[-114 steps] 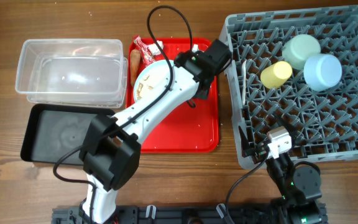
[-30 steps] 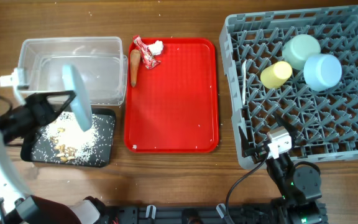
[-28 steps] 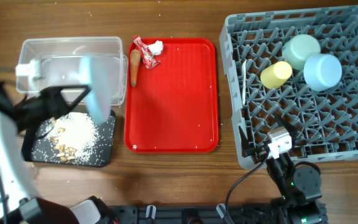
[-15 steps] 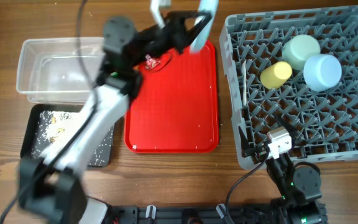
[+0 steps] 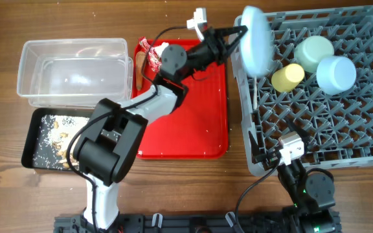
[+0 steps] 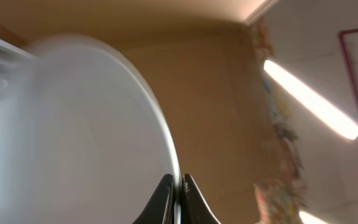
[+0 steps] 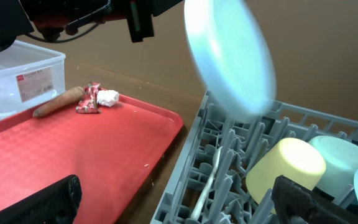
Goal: Sort waste into correct bins and load items into the dishwasher rack
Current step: 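Carry the empty plate to the rack and stand it upright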
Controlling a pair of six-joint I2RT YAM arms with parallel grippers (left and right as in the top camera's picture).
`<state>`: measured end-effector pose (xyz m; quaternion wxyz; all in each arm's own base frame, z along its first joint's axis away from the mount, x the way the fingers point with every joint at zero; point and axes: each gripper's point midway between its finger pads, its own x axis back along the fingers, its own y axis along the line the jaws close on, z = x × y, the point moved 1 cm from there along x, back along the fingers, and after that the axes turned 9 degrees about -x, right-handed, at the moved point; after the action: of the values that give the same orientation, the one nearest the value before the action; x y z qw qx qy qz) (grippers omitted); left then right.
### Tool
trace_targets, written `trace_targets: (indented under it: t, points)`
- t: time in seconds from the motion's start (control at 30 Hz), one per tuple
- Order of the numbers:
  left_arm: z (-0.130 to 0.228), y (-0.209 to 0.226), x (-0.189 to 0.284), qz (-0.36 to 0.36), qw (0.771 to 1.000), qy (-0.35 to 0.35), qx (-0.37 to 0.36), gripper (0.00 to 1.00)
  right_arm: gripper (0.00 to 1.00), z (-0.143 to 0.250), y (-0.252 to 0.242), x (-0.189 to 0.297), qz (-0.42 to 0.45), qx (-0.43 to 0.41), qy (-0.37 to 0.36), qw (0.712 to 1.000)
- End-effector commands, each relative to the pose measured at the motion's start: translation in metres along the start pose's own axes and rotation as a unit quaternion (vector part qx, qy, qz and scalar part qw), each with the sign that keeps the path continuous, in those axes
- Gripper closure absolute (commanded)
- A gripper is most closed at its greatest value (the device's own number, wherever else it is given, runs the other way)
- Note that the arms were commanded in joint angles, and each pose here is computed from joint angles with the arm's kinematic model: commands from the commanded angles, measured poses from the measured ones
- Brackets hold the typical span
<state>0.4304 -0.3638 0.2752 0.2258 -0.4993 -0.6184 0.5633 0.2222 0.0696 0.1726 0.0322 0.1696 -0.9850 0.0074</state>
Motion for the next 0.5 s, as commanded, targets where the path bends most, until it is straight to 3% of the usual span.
trace_targets:
  t: [0.0,0.13,0.2,0.47]
  points:
    - [0.009,-0.010,-0.010,0.013,0.999,-0.006,0.030,0.96,0.00,-0.001,-0.002,0.000,0.006,-0.007,-0.004,1.000]
    - [0.025,0.044,-0.011,-0.098,0.991,-0.008,0.095,0.96,0.00,-0.001,-0.002,0.000,0.006,-0.007,-0.004,1.000]
    - [0.024,0.054,-0.009,-0.119,0.987,-0.016,0.103,0.96,0.00,-0.001,-0.002,0.000,0.006,-0.006,-0.004,1.000]
    - [0.007,0.008,-0.012,-0.056,0.998,-0.012,-0.005,0.96,0.00,-0.001,-0.002,0.000,0.006,-0.006,-0.004,1.000]
